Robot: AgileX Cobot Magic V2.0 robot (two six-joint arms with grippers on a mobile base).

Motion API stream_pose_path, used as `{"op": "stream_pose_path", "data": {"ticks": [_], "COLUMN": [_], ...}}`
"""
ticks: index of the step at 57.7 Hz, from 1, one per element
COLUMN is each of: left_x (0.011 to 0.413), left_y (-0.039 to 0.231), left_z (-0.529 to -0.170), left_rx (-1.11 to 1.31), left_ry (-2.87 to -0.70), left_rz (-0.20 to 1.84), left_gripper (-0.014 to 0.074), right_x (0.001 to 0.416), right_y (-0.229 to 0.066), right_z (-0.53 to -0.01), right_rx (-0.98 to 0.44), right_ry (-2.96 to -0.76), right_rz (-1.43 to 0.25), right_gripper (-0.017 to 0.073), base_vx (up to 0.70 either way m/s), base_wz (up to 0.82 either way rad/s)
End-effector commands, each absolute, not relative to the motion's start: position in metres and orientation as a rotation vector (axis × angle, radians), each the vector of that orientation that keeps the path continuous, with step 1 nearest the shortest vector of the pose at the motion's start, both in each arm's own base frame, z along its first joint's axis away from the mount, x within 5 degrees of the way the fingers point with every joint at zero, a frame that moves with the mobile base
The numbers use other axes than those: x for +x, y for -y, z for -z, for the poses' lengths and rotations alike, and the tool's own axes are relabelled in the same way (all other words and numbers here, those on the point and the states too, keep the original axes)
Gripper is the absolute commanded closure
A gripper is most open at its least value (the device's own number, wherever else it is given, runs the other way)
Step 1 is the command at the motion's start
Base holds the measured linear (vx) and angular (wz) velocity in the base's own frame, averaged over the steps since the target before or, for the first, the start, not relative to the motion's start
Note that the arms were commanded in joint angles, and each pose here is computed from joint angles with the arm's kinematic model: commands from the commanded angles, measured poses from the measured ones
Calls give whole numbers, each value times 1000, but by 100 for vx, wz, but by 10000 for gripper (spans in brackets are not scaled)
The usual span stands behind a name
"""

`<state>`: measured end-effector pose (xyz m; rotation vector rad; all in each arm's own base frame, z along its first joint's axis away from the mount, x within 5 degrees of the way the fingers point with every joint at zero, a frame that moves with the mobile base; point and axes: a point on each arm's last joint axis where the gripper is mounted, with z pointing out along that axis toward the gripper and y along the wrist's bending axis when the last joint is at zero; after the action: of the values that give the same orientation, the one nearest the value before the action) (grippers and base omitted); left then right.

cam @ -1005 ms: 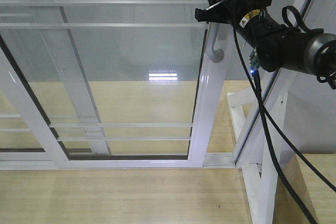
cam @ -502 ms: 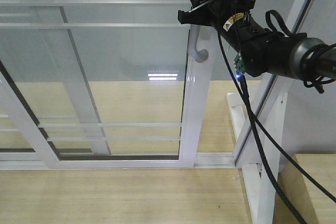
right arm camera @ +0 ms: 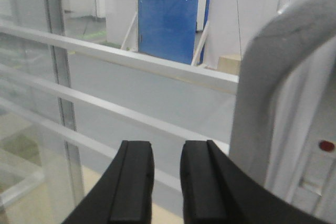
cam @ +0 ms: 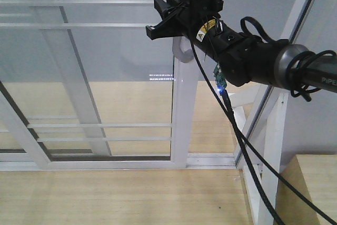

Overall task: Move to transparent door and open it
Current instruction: 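Pull the handle with the right gripper, sliding the door toward the left arm, then open the right gripper and withdraw it from the handle, then reach the left gripper to the grey handle and grasp it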

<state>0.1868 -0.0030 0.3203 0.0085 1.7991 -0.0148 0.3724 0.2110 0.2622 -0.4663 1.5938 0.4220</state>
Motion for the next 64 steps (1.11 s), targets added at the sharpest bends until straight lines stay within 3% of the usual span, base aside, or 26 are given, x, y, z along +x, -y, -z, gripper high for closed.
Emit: {"op": "stream_pose_path", "data": {"ticks": [1, 12, 27, 34, 50, 64], "left_x": [187, 187, 187, 187, 192, 224], "left_y": [4, 4, 4, 4, 13, 69], "left_z": [-341, -341, -341, -341, -334, -311], "left_rx": [3, 3, 3, 3, 42, 240], "left_ry": [-1673, -1673, -1673, -1673, -1721, -1691], "left_rz": [31, 31, 31, 31, 64, 239], "left_gripper": [193, 193, 193, 193, 190, 169], "right_x": [358, 318, 264, 231, 187, 182], "right_y": [-199, -155, -43, -11, 7, 8], "right_z": [-312, -340, -358, -355, -367, -370], "right_rx": [-452, -526, -192, -94, -48, -52], "right_ry": [-1514, -1715, -1871, -1962, -2001, -1987], "right_rz": [-408, -232, -61, 33, 142, 154], "right_gripper": [315, 317, 314, 314, 314, 314], "base_vx": [0, 0, 0, 0, 0, 0], "base_wz": [0, 0, 0, 0, 0, 0]}}
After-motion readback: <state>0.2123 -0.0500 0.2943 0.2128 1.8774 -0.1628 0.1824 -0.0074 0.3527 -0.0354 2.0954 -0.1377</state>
